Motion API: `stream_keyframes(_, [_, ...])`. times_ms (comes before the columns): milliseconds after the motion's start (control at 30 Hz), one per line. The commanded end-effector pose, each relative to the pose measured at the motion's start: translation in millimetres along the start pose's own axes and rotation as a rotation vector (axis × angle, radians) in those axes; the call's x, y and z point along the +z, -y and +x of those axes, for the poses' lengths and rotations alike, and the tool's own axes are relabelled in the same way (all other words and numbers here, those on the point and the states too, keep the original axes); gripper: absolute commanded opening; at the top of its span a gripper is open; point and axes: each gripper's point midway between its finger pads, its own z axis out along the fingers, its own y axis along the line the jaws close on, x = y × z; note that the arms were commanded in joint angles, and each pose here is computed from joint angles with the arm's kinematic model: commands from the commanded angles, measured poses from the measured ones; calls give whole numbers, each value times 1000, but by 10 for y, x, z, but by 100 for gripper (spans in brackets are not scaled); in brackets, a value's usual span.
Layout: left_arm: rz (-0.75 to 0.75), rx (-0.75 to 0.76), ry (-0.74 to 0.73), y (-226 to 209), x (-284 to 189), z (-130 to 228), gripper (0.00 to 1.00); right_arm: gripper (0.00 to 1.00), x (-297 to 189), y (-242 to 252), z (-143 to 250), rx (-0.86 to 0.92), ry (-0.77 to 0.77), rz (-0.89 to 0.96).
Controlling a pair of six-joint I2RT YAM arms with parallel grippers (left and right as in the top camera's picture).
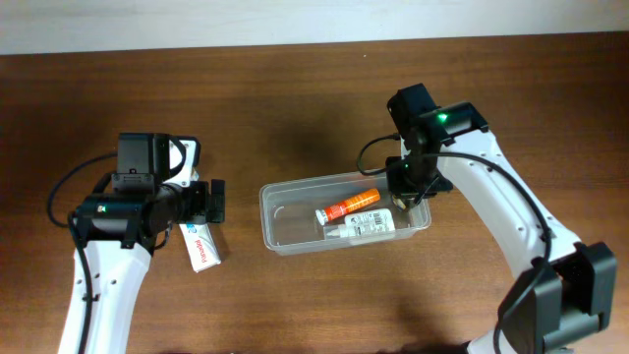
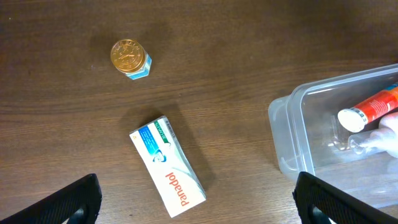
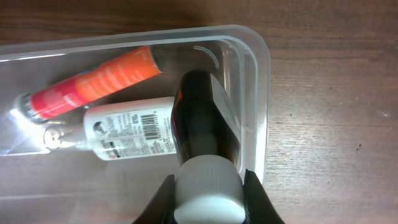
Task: Pack container
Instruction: 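Place the dark bottle upright in the container's right end, then grasp the white Panadol box with the left gripper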
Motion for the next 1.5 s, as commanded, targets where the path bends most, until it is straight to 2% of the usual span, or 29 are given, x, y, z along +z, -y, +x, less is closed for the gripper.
stream_keyframes(0, [12, -3, 14, 29, -41, -52, 99, 21, 137, 48, -7, 44, -34, 32])
stream_keyframes(200, [12, -3, 13, 29, -41, -51, 99, 24, 222, 49, 1, 41, -58, 40])
stream_keyframes(333, [12, -3, 14, 29, -41, -52, 99, 31, 137, 45, -19, 13, -33, 32])
stream_keyframes(433, [12, -3, 14, 29, -43, -52, 99, 36, -81, 41, -59, -5, 17, 18])
stream_keyframes(500, [12, -2, 14, 29, -43, -52, 99, 40, -355, 38, -96, -14, 81, -2])
stream_keyframes(533, [12, -2, 14, 29, -41, -52, 99, 43, -642, 69, -133, -9, 159, -6])
stream_keyframes(600, [12, -2, 14, 29, -41, -53, 99, 53, -954, 148, -172, 8, 261, -4])
stream_keyframes(667, [8, -7, 14, 20, -41, -52, 99, 87, -1339, 441, -174, 93, 391, -14])
stream_keyframes(767, [-124, -191, 3, -223, -30, -14, 99, 98, -1424, 812, -115, 187, 403, 12])
stream_keyframes(833, [-170, -323, -40, -364, 71, 75, 99, 99, -1337, 1097, -7, 214, 332, 19])
stream_keyframes(1033, [-215, -499, -216, -552, 515, 430, 99, 99, -1039, 1358, 134, 276, 204, -15])
stream_keyframes(1233, [-244, -514, -489, -597, 1138, 911, 99, 100, -860, 1442, 178, 307, 167, -13])
stream_keyframes(1467, [-209, -527, -652, -503, 1521, 1217, 99, 99, -855, 1442, 178, 307, 165, -13])
